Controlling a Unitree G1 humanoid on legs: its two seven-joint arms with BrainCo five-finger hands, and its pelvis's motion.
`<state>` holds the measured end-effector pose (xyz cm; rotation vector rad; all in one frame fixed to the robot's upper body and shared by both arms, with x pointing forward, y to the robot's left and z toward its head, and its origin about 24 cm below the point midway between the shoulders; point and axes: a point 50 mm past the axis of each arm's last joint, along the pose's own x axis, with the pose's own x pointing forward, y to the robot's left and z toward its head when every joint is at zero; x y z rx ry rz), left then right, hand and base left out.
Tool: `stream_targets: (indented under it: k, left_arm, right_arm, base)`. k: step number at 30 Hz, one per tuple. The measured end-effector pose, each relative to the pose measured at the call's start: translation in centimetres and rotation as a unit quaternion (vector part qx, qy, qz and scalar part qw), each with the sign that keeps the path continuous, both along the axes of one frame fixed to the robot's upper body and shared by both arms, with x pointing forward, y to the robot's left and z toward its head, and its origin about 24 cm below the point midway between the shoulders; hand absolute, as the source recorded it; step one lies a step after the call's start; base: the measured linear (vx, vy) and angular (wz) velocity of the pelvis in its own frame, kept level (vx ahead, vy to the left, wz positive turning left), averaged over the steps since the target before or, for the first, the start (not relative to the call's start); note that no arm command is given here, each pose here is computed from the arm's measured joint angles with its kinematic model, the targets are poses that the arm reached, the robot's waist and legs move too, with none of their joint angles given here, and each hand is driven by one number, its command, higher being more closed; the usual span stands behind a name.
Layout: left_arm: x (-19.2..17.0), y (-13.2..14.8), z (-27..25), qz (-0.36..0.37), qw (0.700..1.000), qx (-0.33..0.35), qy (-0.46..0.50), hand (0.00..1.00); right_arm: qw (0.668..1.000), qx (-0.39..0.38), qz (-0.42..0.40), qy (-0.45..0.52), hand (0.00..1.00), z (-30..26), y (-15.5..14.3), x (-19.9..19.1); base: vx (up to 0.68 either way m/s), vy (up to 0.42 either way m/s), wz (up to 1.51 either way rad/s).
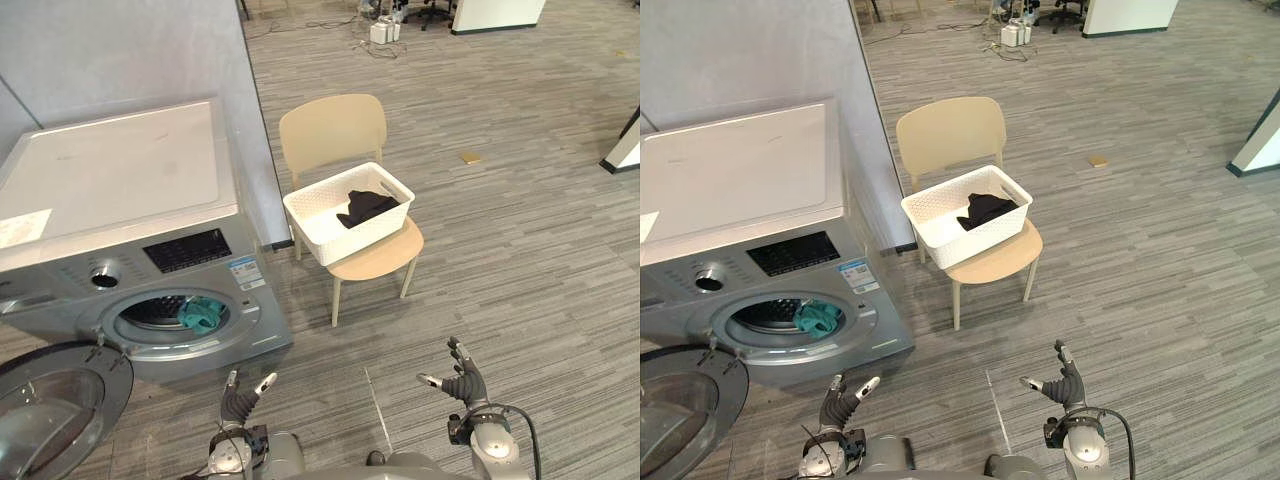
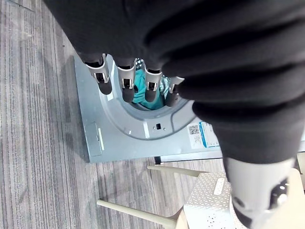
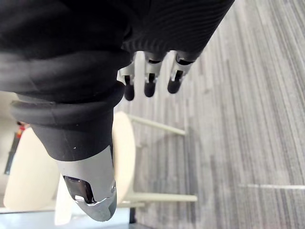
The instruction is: Pick up the laundry basket with both hands and put the clothes into the washing machine.
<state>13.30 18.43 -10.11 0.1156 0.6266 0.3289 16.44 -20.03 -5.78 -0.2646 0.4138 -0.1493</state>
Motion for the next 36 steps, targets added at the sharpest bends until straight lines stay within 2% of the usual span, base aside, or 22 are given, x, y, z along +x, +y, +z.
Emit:
stream_targets:
  k: [5,9,12,15,19,24,28,32,36]
  left_arm:
    - [0.3,-0.9,-0.2,-0.033,0.999,-0.004,0.009,0.00]
    - [1.1,-1.5,0.0,-0.074,0.997,0.008,0.004,0.00]
    - [1.5,-0.6,0.2,-0.071,0.997,0.023,-0.001,0.00]
    - [0.3,1.3,-0.4,-0.066,0.996,0.048,0.029,0.00]
    - [-1.5,0.0,-1.5,-0.034,0.998,0.012,0.057,0.00]
    - [-0.3,-0.4,-0.8,-0.034,0.999,0.004,0.029,0.00]
    - [0.9,0.1,0.5,-0.016,1.000,0.001,-0.016,0.00]
    - [0.2,1.2,0.3,-0.002,1.000,0.009,-0.005,0.00]
    - [-0.2,0.6,-0.1,-0.034,0.999,-0.001,0.010,0.00]
  right_arm:
    - [0.997,0.016,0.010,-0.070,0.00,2.4,1.6,2.9]
    - [0.995,0.004,0.018,-0.100,0.00,3.7,1.8,3.5]
    - [0.992,-0.002,0.023,-0.124,0.00,4.8,1.9,4.0]
    - [0.988,-0.004,0.034,-0.151,0.00,6.0,2.4,4.4]
    - [0.982,-0.015,0.063,-0.175,0.00,7.1,2.8,5.3]
    - [0.972,-0.031,0.075,-0.220,0.00,9.1,2.7,5.8]
    - [0.956,-0.055,0.067,-0.279,0.00,11.9,1.7,6.5]
    - [0.955,-0.053,0.069,-0.285,0.00,12.0,2.4,7.0]
    - [0.950,-0.089,0.074,-0.291,0.00,12.5,2.4,7.5]
  base:
    - [0.17,-0.075,-0.16]
    - [0.07,-0.047,0.10]
    - [0.11,-0.177,0.22]
    - [0.22,-0.426,0.19]
    - [0.23,-0.353,-0.25]
    - [0.28,-0.255,0.01]
    - [0.27,-0.046,0.16]
    - [0.32,0.044,0.18]
    - [0.34,0.065,0.38]
